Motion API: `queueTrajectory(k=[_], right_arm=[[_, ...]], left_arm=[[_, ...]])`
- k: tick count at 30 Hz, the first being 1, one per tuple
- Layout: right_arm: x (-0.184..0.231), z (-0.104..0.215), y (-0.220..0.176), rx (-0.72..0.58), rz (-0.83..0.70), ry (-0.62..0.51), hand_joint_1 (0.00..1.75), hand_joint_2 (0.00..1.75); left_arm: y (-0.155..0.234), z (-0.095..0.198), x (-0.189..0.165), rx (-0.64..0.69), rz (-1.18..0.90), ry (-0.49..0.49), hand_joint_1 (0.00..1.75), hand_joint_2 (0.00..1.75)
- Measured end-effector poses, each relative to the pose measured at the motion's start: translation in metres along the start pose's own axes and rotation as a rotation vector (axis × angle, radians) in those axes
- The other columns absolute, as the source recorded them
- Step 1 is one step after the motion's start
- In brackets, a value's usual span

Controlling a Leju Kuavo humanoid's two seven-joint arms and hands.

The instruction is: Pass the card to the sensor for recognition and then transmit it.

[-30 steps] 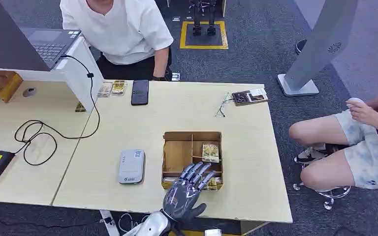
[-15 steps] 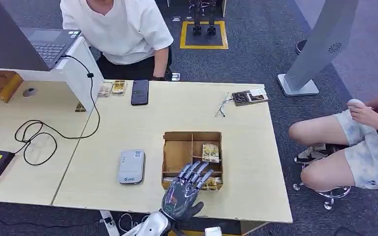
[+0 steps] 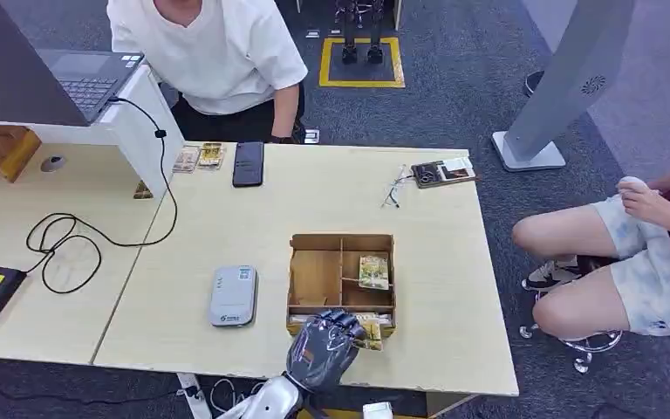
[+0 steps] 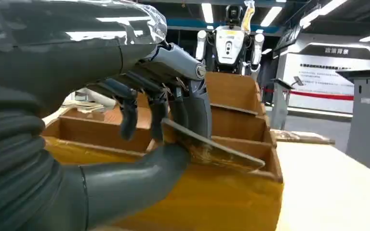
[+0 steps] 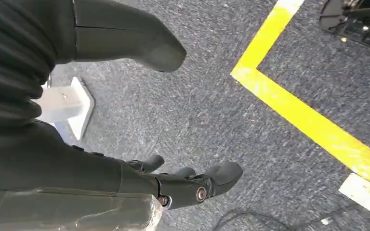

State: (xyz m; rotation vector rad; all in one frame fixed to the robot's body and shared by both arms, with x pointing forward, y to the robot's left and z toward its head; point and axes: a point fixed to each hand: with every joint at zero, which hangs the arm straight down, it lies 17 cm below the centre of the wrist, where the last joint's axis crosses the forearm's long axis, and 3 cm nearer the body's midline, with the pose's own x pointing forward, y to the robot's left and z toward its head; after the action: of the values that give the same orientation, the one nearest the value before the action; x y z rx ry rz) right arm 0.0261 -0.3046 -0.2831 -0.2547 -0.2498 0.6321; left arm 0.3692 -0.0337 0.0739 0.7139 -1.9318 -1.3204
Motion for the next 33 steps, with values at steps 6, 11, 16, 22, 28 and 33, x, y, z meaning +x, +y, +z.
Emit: queueTrajectory(k=[6, 11, 16, 22, 28, 33], right_arm=[[0.003, 0.001, 0.002, 0.003, 0.018, -0.02, 0.0, 1.75], [0.003, 0.001, 0.003, 0.006, 0.032, -0.025, 0.0, 1.75], [0.003, 0.001, 0.003, 0.008, 0.035, -0.025, 0.0, 1.75], [0.003, 0.001, 0.002, 0.001, 0.04, -0.035, 0.0, 1.75], [0.004, 0.001, 0.001, -0.012, 0.03, -0.04, 0.0, 1.75], [0.003, 0.001, -0.001, -0.033, 0.022, -0.033, 0.0, 1.75]], left_arm=[[0.002, -0.003, 0.002, 0.005, 0.013, 0.002, 1.75, 1.75], [0.002, -0.003, 0.002, 0.005, 0.014, 0.001, 1.75, 1.75], [0.002, -0.003, 0.002, 0.005, 0.014, 0.001, 1.75, 1.75], [0.001, -0.002, 0.004, 0.003, 0.01, -0.012, 1.75, 1.75], [0.01, 0.001, 0.014, 0.033, 0.016, -0.078, 1.75, 1.75], [0.057, -0.004, 0.015, 0.178, 0.08, -0.158, 1.75, 1.75]])
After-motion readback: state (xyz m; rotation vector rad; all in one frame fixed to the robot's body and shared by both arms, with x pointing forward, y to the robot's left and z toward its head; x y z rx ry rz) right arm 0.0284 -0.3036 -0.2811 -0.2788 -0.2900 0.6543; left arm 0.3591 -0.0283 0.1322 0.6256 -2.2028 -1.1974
